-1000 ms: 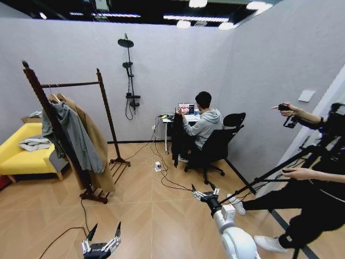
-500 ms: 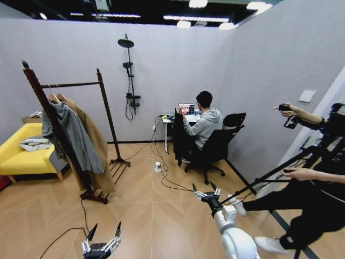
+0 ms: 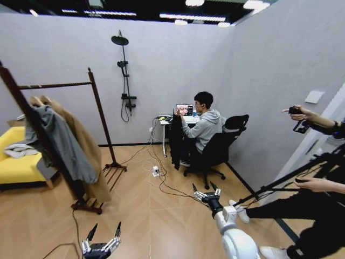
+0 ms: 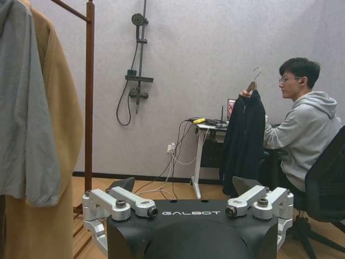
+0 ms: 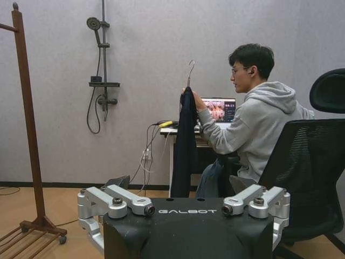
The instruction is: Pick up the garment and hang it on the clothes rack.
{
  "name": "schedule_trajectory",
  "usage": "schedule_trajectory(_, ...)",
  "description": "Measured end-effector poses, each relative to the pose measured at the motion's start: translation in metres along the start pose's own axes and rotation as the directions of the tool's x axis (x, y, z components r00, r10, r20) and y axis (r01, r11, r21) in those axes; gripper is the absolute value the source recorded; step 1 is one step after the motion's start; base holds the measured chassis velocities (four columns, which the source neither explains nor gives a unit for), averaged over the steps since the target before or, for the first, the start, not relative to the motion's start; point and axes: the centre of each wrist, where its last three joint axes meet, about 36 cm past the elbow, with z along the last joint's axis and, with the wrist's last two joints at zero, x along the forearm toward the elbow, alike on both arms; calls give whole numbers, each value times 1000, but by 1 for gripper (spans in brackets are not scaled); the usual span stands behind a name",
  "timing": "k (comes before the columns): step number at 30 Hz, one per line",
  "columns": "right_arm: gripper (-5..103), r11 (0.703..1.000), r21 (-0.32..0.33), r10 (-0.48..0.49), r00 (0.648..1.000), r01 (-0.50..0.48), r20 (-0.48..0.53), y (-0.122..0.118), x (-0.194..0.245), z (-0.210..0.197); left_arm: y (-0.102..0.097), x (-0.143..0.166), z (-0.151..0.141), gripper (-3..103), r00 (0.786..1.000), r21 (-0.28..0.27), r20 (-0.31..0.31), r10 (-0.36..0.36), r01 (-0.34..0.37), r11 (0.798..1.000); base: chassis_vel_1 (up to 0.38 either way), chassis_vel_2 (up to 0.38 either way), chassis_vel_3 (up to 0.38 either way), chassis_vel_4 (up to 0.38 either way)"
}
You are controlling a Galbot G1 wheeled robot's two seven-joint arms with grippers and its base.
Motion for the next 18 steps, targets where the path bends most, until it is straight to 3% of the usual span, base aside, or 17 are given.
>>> schedule_trajectory(18,100,1000,-2,-5,1000,5,-6,-2,-3,4,0,0,0,100,1000,0,0,0,0,1000,-172,172,175,-172)
